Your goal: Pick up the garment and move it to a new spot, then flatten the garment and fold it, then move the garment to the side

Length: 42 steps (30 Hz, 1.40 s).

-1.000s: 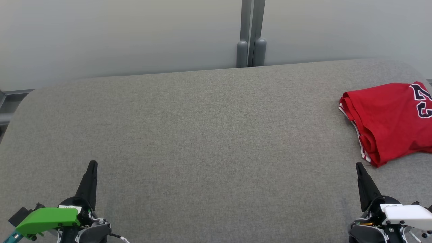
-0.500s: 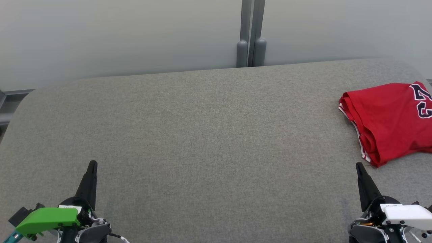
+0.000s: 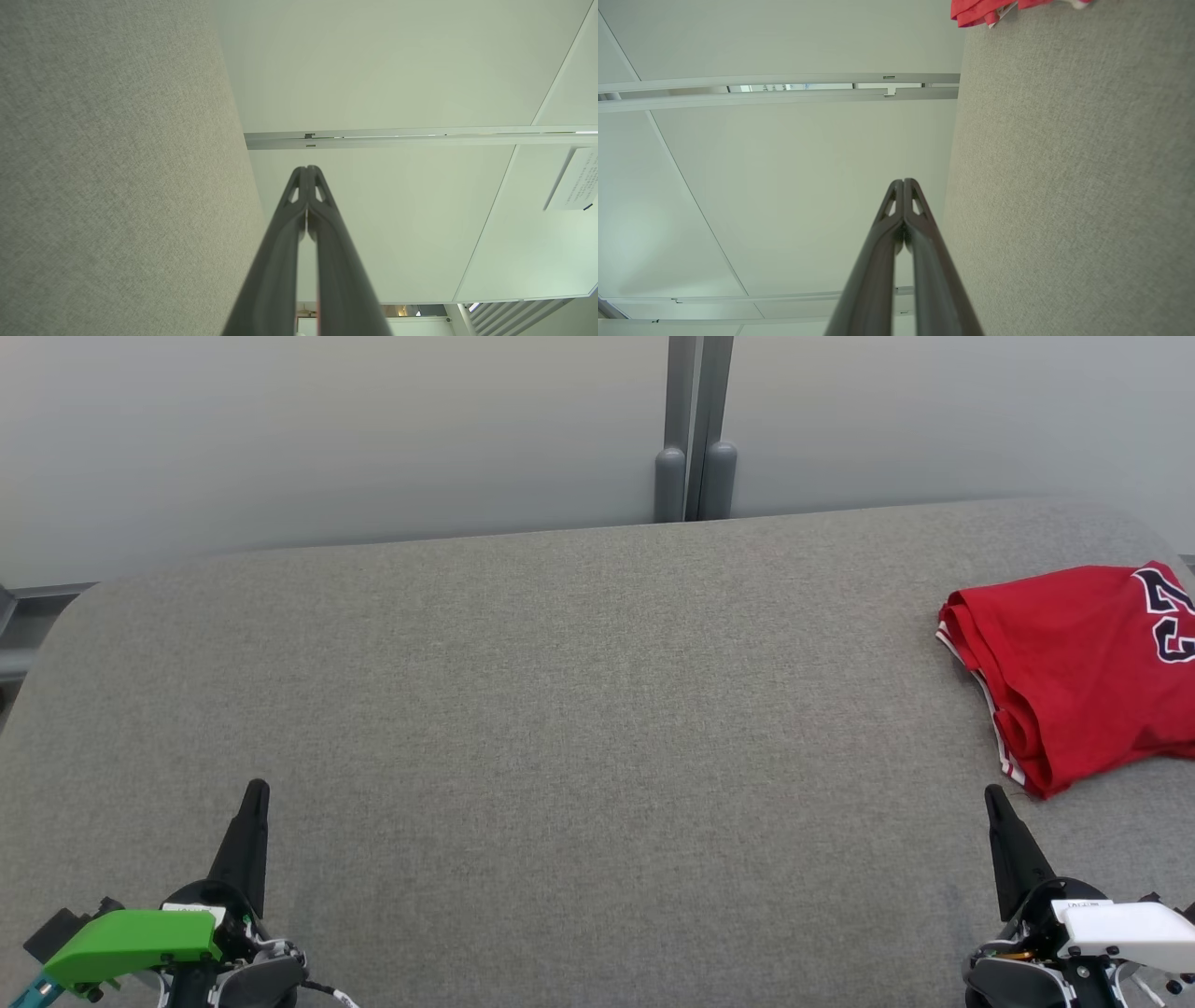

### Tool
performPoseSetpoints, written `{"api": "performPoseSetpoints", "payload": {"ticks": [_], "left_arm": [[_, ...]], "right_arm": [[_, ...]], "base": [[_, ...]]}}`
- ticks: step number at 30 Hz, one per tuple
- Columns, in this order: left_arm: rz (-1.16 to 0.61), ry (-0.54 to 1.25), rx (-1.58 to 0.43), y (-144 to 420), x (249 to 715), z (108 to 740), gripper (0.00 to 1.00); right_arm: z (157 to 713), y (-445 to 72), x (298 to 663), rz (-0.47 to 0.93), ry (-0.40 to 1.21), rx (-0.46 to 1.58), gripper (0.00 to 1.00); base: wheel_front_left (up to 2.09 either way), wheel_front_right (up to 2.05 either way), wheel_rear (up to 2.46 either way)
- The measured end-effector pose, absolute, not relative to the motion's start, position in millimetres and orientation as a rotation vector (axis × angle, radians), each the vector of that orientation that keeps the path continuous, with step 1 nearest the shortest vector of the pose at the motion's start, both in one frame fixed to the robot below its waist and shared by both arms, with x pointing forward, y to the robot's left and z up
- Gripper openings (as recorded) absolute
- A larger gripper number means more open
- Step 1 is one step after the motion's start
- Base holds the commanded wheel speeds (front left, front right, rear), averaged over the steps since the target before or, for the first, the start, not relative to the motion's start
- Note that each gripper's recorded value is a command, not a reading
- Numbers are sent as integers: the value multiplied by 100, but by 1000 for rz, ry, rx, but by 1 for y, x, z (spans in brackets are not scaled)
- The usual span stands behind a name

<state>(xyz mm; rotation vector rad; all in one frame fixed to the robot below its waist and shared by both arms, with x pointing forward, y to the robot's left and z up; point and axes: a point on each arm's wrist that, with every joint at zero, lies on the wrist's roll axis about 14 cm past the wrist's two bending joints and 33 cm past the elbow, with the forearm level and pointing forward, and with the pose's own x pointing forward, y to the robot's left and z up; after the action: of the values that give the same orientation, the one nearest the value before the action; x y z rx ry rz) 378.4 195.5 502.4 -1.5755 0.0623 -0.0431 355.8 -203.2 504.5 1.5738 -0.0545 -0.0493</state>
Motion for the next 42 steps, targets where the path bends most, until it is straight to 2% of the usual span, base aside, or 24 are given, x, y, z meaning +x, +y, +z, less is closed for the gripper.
{"api": "performPoseSetpoints", "payload": {"ticks": [42], "left_arm": [[-43,62,-1576,195,378,502,0]], "right_arm": [[504,-203,356,-50,-55,1574,0]], "base": [[0,0,0]]}}
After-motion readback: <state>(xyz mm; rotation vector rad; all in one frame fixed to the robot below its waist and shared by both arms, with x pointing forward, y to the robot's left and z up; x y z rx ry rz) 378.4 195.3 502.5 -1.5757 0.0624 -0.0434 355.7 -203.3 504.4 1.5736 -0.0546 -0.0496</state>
